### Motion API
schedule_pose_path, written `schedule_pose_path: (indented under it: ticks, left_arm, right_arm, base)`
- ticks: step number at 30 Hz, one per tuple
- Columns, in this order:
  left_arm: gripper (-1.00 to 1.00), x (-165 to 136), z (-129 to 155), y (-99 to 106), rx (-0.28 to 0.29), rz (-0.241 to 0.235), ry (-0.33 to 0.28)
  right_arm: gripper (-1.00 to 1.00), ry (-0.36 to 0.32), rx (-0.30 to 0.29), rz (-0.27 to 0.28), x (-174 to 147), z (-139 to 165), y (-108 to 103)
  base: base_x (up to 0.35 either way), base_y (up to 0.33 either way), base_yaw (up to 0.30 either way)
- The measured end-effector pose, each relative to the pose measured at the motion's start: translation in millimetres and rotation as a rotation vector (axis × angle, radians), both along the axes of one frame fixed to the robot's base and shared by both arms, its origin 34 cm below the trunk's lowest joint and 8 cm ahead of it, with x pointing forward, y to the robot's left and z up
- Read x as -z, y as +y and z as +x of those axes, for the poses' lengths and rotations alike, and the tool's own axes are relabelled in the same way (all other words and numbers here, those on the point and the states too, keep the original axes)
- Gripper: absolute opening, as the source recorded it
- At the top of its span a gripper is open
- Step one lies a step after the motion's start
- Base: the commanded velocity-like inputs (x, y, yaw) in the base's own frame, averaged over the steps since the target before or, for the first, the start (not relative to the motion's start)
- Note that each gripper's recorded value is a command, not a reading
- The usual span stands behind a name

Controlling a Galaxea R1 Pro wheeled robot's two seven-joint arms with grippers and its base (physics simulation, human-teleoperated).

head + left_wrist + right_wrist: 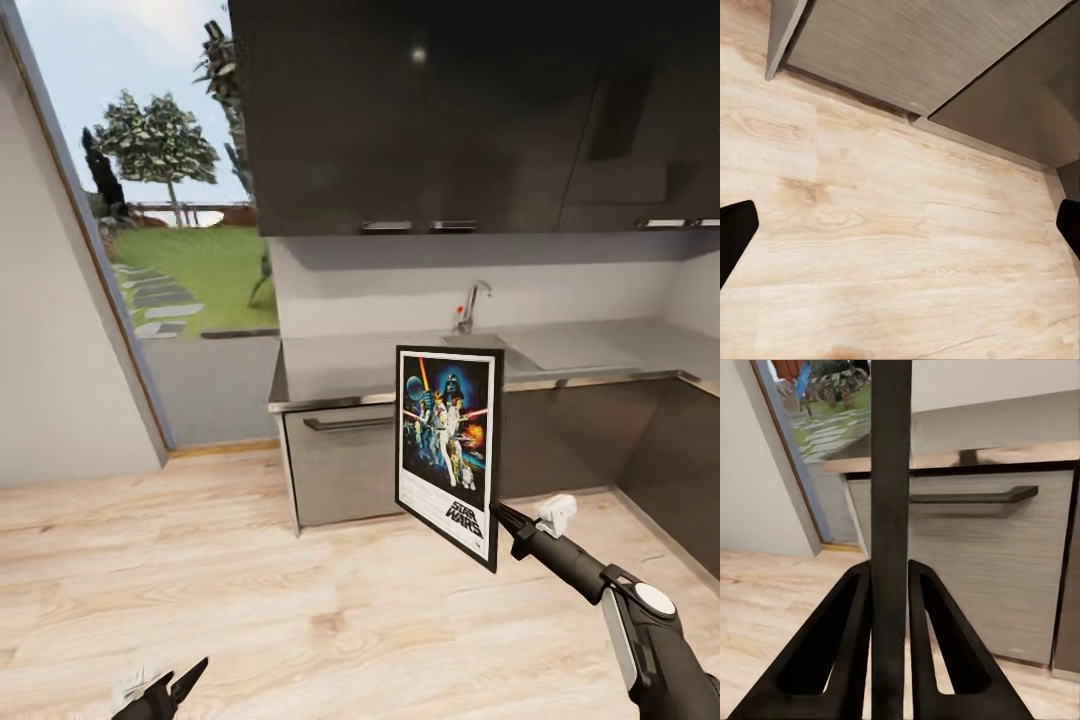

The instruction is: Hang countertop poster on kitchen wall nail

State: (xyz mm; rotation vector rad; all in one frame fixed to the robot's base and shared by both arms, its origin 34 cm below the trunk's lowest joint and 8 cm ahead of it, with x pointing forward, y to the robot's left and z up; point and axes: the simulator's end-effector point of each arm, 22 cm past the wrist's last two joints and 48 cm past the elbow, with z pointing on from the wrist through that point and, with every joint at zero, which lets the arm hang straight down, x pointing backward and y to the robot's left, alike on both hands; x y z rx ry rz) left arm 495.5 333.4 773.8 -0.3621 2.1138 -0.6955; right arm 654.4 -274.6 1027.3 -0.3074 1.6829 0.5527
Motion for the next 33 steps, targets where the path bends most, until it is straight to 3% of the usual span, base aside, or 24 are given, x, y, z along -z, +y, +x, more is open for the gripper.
schedule_pose_path:
  ticks: [14, 18, 20, 22, 33]
  left_arm:
    - [1.0, 1.3, -1.4, 1.0, -0.003, 0.003, 0.005]
    - [1.0, 15.9, -32.1, 5.8, -0.023, 0.001, 0.05]
    - [1.0, 33.7, -78.8, 16.5, -0.089, -0.011, 0.107]
    - [1.0, 40.4, -99.5, 20.9, -0.119, -0.014, 0.131]
    - [1.0, 46.9, -123.1, 24.7, -0.15, -0.021, 0.158]
  right_arm:
    - [-1.0, -0.001, 0.001, 0.0, -0.5, 0.1, -0.6]
    - [-1.0, -0.002, 0.002, 0.001, -0.8, 0.1, -0.9]
    - [-1.0, -0.002, 0.001, 0.001, -1.0, 0.1, -0.5]
    - [-1.0, -0.01, 0.001, -0.002, -4.3, 0.6, -0.9]
    - [-1.0, -0.023, -0.005, -0.034, -9.2, 1.6, 1.5]
  base:
    - [-0.003, 0.048, 0.273]
    - [0.0, 0.002, 0.281]
    - [0.0, 0.001, 0.281]
    - [0.0, 0.0, 0.281]
    - [0.002, 0.0, 0.281]
